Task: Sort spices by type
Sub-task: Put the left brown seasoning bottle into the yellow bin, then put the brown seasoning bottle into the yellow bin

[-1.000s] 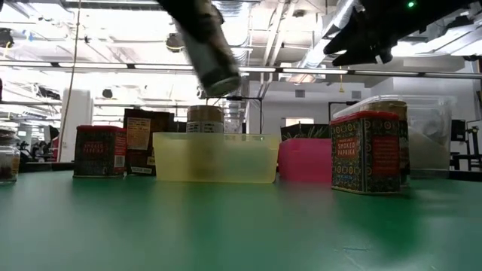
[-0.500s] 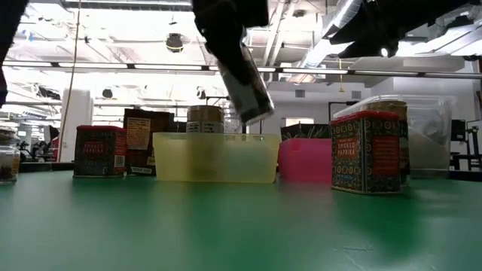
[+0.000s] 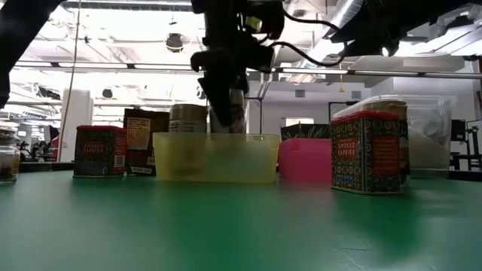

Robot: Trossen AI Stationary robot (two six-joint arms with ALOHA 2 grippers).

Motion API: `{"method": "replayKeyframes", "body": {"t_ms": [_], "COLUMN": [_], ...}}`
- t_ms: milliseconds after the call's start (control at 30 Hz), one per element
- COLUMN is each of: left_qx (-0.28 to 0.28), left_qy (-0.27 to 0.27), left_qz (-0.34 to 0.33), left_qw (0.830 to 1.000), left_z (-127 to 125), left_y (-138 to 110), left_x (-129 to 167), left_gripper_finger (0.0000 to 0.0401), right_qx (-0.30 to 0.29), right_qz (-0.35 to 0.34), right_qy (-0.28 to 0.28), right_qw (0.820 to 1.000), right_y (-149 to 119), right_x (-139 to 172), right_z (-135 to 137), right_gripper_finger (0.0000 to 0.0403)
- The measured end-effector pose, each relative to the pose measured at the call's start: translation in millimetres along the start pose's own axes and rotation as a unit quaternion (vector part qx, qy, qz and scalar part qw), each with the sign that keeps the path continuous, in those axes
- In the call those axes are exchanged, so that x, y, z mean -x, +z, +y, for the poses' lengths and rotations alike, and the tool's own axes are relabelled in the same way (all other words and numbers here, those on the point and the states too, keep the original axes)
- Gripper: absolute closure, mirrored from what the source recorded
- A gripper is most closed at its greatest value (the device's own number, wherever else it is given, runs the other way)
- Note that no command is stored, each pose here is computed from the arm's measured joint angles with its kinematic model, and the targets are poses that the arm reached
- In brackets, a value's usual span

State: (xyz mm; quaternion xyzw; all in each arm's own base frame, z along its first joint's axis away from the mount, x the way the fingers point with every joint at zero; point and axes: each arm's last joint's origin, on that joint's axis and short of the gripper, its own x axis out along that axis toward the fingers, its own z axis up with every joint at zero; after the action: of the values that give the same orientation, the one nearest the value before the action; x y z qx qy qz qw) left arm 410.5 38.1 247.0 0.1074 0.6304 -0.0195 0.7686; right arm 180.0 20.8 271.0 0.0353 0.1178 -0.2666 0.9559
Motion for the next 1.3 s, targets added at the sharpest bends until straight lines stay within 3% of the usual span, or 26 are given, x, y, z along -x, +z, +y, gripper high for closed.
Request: {"method": "replayKeyframes", "body": {"t_ms": [367,667,867,1067,1300], "left_qx": [0.003,-0.009,-0.042,-0.087,-0.033], "left_qy": [0.002,0.009,0.037,0.051,0.06], "left_qz": [-0.003,-0.025,-0.12,-0.237,-0.347], "left_qw": [1.0,1.0,0.991,0.966,0.935], "left_z": [0,2,1,-20,-25], "left_y": [1,7,28,55,78], "left_x": [-1,7,26,36,39], "left_gripper_finger": [0.0076,0.007,0.007,0.007,0.0069], "right_qx": [0.001,0.003,-0.001,-0.051,-0.059], "right_qz": [0.001,0.004,0.028,0.027,0.033], "right_qy": [0.0,-0.001,-0.003,-0.018,-0.045], "right_qw": [1.0,1.0,1.0,0.998,0.997], "right_y": [0,-1,-5,-6,-11], "right_x": [0,0,14,34,40], "right_z": [0,0,-11,-25,-28], "right_gripper_finger": [0.0076,0.0076,0.0076,0.0076,0.0076]}}
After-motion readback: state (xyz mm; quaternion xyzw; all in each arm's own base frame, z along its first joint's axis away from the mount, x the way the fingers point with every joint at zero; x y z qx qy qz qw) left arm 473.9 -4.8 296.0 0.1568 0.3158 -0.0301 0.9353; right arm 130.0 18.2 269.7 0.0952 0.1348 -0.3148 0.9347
